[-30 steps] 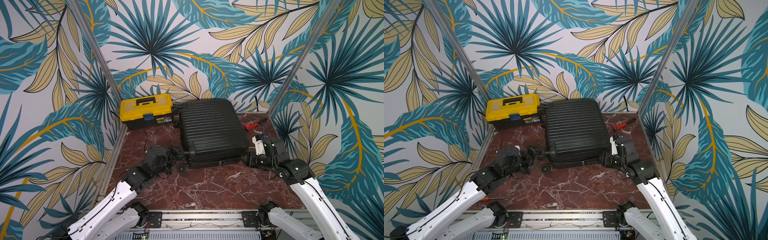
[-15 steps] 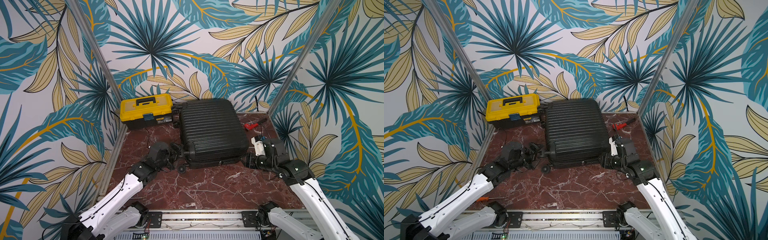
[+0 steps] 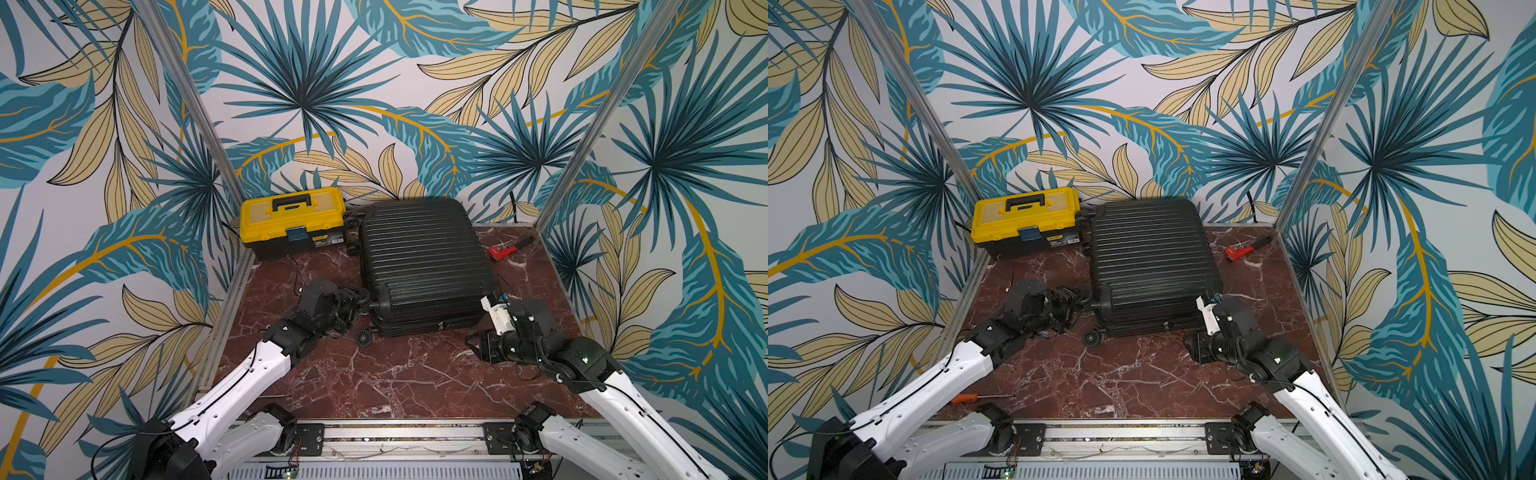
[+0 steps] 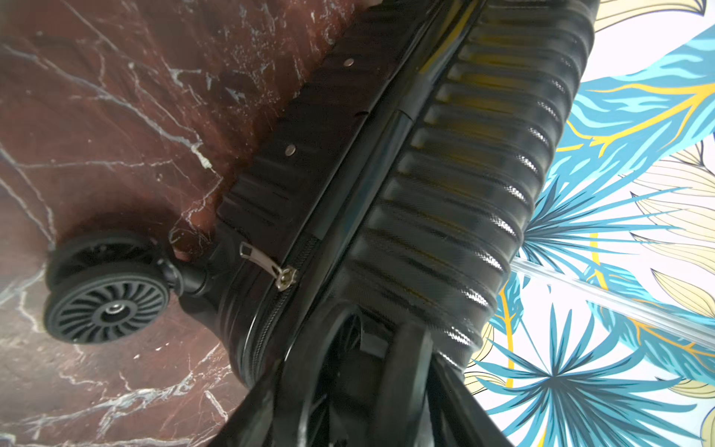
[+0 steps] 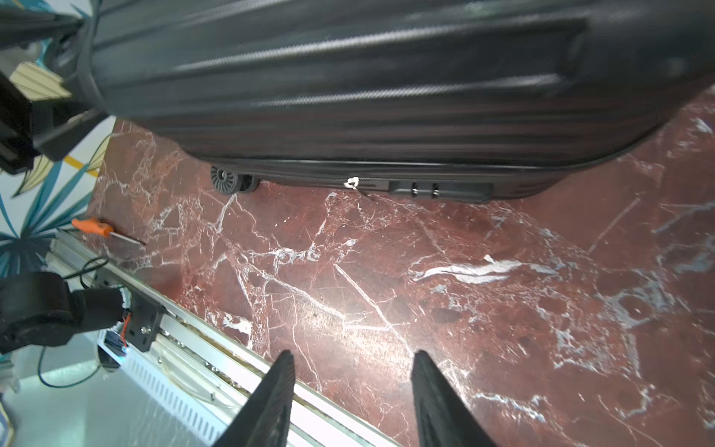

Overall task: Open the suitcase zippers
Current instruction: Unzip the zipper on the suitcase.

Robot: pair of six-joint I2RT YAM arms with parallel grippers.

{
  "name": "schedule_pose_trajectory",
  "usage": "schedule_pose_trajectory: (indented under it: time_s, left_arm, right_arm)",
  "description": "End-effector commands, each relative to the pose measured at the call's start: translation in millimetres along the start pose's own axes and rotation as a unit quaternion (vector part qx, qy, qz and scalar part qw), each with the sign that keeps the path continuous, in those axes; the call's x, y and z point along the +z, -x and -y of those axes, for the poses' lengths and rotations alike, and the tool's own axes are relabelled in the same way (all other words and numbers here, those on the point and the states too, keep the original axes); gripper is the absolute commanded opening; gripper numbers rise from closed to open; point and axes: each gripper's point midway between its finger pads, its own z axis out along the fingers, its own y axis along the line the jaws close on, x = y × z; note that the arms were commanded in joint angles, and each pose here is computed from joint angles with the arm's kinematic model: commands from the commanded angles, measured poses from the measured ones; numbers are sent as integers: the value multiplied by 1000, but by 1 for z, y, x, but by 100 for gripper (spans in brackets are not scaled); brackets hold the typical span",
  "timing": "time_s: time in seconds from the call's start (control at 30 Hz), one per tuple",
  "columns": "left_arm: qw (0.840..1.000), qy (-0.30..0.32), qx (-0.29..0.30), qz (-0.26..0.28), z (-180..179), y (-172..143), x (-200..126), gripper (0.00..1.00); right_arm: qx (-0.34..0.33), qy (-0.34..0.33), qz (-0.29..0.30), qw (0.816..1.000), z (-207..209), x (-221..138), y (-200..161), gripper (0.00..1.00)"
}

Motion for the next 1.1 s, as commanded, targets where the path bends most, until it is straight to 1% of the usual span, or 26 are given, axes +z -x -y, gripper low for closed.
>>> schedule_pose_trajectory:
  time_s: [0.0,0.07,0.1,0.13,0.2,0.27,0.33,0.43,0.5,0.67,0.77,0.9,1.07]
  left_arm:
    - [999,-32,0,7,13,3,-2,53]
    - [999,-34,2,11,13,5,-2,50]
    - [999,-34,3,13,13,5,-3,49]
    - [999,-34,3,13,12,5,-2,48]
    - [999,-32,0,11,10,5,-2,45]
    - [1000,-30,-2,9,7,4,-2,43]
    - [1000,-29,-5,7,6,4,-2,39]
    - [1000,-28,-5,1,7,2,-2,35]
    - [1000,-29,-6,1,7,2,-2,34]
    - [999,-31,-7,4,9,3,-2,32]
    - [999,-31,-8,4,9,3,-2,32]
    - [999,-33,-8,5,9,3,-4,32]
    - [999,-35,-9,6,10,3,-5,31]
  right_arm:
    - [-2,2,44,999,-4,18,1,51]
    - [-31,29,91,995,-18,29,1,51]
    - [-46,31,114,992,-21,34,2,51]
    - [-76,45,135,987,-33,37,-1,52]
    - [-111,39,168,979,-38,48,-2,54]
    - [-116,28,199,973,-37,60,3,54]
    - [-108,1,224,969,-26,73,4,55]
    - [-96,-16,270,958,-16,86,7,56]
    - [-103,-24,280,954,-13,94,6,57]
    - [-119,-57,284,950,-2,114,0,57]
    - [-119,-78,309,941,7,114,2,57]
    - [-129,-102,322,932,13,117,7,56]
    - [-137,-106,334,926,9,122,15,52]
